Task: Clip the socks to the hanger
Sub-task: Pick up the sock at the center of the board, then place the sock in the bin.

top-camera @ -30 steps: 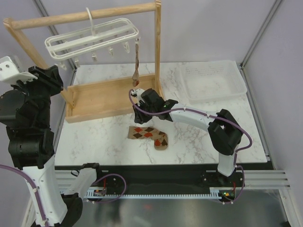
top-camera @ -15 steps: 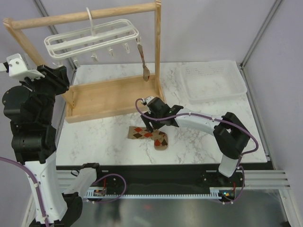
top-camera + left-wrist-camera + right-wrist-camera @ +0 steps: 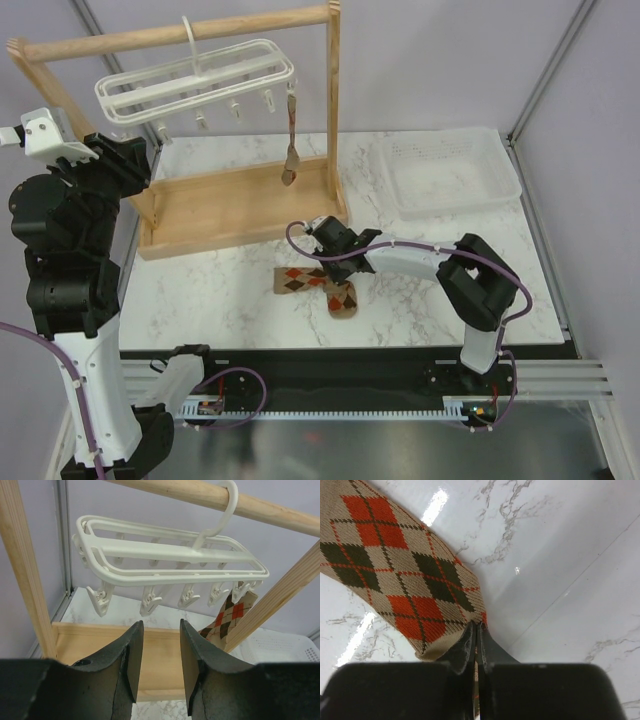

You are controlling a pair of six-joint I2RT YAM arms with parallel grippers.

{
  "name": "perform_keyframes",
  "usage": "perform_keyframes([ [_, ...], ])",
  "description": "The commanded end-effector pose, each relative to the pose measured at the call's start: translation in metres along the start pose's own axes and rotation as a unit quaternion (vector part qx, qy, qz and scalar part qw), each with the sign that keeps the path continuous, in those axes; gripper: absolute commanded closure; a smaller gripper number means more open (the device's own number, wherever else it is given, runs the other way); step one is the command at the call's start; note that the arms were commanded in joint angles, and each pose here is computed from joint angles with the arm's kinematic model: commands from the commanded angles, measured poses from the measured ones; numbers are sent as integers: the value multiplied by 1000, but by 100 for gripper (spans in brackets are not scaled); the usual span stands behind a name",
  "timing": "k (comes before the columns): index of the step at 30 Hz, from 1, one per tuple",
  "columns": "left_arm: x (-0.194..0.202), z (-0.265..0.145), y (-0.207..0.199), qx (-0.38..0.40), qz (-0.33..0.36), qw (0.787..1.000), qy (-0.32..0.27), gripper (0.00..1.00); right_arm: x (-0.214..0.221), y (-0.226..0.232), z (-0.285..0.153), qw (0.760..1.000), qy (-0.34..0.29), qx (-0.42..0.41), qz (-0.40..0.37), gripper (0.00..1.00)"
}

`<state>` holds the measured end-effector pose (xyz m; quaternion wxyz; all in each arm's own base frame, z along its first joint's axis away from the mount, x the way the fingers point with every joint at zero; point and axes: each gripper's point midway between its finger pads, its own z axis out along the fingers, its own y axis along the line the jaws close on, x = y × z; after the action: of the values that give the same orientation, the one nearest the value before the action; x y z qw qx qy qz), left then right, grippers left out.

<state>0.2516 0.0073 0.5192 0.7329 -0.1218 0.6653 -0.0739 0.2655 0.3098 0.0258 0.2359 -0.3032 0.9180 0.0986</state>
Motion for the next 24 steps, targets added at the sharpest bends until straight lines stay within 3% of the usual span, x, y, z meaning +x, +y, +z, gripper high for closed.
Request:
perform_keyframes([
  [1, -16, -2, -7, 13, -6, 1000, -25, 57, -16, 7, -7, 999, -30, -27, 6, 100],
  [4, -16, -1, -7, 13, -6, 1000, -24, 57, -33, -4, -23, 998, -59, -14, 23, 100],
  [7, -12, 2, -6, 11, -9, 1000, -19, 57, -67, -31, -61, 990, -130, 33, 51, 100],
  [10, -8, 3, -5, 11, -13, 1000, -16, 57, -108, -84, -119, 963, -220, 117, 101, 100],
  [14, -7, 3, -5, 10, -18, 1000, -17, 57, -152, -182, -196, 907, -316, 214, 176, 100],
  [20, -5, 1, -5, 11, -22, 999, -20, 57, -167, -286, -219, 871, -335, 273, 233, 100],
  [24, -2, 4, -9, 24, -26, 999, -14, 57, -169, -317, -188, 876, -316, 269, 247, 100],
])
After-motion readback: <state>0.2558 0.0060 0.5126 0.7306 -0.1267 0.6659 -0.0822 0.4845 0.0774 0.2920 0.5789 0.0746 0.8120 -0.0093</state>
